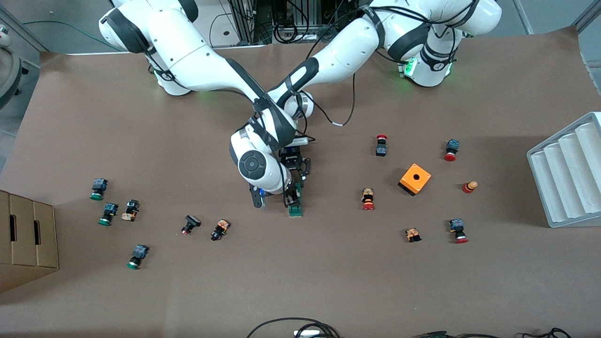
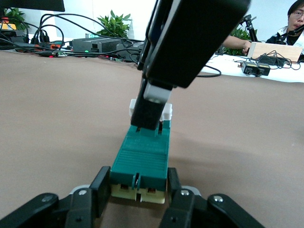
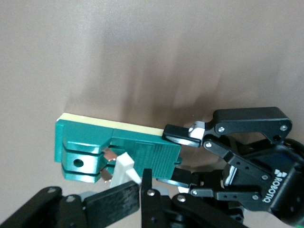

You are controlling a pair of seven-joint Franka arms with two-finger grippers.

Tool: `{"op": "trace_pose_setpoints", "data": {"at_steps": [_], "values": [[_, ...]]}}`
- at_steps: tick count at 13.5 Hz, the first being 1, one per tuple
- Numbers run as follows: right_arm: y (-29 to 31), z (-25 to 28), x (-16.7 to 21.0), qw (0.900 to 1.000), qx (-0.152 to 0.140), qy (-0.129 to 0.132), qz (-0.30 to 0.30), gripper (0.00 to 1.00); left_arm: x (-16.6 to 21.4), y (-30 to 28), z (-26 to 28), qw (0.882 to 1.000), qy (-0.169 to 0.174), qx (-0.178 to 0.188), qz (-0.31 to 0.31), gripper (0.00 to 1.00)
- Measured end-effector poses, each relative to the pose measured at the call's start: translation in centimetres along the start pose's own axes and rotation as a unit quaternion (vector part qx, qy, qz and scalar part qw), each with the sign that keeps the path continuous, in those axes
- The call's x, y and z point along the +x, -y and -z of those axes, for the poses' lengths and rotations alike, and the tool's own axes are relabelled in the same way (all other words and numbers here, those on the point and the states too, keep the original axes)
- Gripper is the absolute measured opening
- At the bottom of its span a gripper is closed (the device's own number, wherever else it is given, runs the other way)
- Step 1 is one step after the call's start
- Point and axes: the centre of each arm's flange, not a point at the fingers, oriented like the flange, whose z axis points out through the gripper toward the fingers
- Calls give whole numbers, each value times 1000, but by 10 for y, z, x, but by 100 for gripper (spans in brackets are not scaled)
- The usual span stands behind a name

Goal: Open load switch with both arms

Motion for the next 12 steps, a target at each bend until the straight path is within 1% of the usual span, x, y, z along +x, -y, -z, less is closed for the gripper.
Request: {"op": "trace_pose_setpoints", "data": {"at_steps": [7,12], "values": [[0,0,0,1000,3,0,1,6,0,0,0,1000,0,1,0,56],[3,11,1,1000,11,4,-1,8,0,0,0,1000,1,1,0,55]]}}
